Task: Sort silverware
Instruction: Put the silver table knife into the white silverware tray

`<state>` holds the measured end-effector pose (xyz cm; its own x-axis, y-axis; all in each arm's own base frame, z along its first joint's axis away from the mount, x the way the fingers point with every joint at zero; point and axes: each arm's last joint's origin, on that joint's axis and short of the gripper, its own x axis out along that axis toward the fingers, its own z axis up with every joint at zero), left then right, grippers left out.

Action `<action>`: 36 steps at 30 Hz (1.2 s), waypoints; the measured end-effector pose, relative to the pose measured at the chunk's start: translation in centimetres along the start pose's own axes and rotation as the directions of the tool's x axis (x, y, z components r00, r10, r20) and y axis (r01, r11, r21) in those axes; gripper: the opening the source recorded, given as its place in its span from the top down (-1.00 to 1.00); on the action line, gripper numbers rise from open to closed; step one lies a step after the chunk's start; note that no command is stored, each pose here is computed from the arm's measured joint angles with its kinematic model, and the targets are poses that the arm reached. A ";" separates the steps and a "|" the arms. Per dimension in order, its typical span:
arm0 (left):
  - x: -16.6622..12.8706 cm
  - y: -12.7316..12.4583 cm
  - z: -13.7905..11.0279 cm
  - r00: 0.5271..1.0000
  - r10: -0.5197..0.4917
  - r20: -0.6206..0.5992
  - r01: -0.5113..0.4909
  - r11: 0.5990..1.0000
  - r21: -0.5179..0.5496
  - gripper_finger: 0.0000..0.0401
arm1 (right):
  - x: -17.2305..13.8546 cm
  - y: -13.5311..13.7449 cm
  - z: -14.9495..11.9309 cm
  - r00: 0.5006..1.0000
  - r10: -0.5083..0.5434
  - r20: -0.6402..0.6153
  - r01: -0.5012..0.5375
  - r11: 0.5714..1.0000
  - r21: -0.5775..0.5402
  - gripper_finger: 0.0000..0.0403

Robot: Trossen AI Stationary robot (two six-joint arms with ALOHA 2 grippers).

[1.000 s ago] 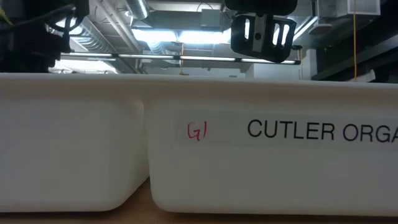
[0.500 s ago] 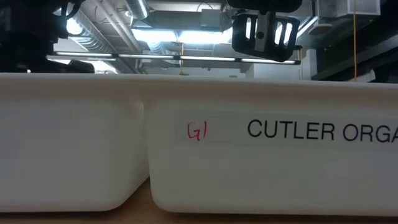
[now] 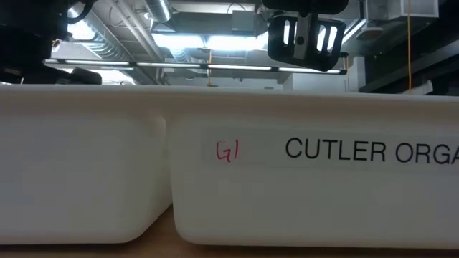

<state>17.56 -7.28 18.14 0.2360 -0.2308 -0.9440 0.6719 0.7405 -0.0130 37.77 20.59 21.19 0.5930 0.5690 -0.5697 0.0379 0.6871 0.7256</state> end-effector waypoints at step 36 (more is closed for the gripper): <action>-3.1 1.0 4.3 0.960 0.076 0.271 -0.064 0.997 -0.054 0.84 | -12.4 4.1 0.6 0.956 -0.206 0.210 0.235 0.964 -0.124 0.45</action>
<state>20.55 -8.51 22.45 0.4678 -0.3361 -0.8175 0.6169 0.7865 0.0296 31.07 16.11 31.44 0.7277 0.3071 -0.6133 0.0766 0.8522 0.5176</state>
